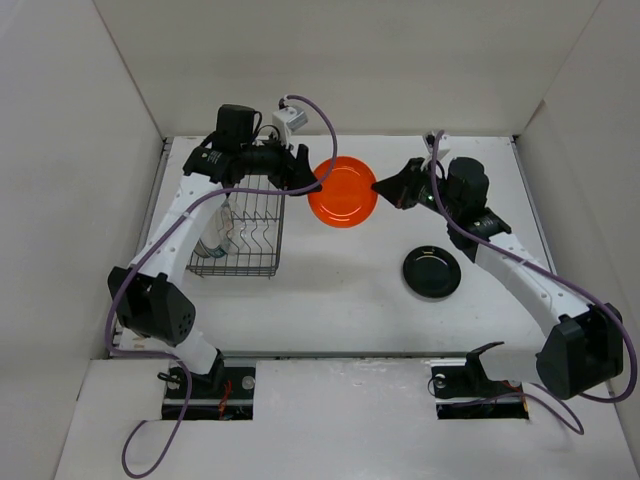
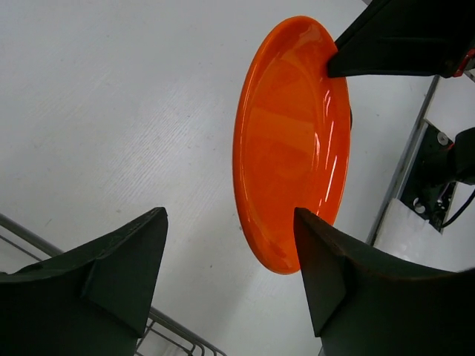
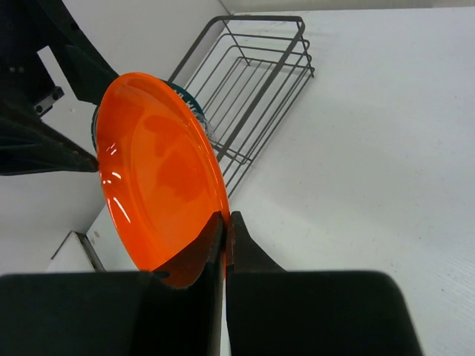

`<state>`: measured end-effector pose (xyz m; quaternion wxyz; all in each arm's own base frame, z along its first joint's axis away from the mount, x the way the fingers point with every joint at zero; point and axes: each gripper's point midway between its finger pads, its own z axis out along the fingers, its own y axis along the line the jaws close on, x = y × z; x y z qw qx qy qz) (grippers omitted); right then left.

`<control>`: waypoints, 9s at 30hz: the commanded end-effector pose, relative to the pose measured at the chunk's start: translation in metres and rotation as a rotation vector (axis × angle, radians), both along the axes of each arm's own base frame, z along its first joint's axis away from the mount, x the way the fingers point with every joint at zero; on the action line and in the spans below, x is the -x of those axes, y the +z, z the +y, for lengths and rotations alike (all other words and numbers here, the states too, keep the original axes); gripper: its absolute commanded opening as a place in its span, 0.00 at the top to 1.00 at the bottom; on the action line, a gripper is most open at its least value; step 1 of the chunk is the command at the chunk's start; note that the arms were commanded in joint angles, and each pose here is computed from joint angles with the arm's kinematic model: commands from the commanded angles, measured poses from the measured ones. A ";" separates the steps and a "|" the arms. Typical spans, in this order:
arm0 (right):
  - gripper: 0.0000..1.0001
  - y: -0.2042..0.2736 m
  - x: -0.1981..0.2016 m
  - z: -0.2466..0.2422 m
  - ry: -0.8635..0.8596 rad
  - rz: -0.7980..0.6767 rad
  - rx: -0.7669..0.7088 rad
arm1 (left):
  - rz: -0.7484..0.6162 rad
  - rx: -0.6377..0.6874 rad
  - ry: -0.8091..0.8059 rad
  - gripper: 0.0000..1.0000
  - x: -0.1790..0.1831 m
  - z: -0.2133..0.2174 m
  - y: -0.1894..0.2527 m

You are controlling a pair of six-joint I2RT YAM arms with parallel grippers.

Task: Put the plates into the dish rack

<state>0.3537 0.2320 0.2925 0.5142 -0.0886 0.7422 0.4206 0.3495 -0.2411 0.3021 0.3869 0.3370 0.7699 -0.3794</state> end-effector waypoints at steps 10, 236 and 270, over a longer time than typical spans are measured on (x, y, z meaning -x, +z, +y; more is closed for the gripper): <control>1.00 0.078 0.017 0.026 0.068 -0.202 -0.087 | -0.106 0.006 0.064 1.00 -0.012 0.005 0.019; 0.00 0.006 -0.062 -0.071 -0.313 -0.067 0.218 | -0.235 -0.812 1.172 1.00 0.006 0.188 -0.067; 0.00 0.118 0.000 -0.118 -0.559 -0.112 0.332 | -0.411 -0.345 1.198 0.00 -0.026 0.204 0.119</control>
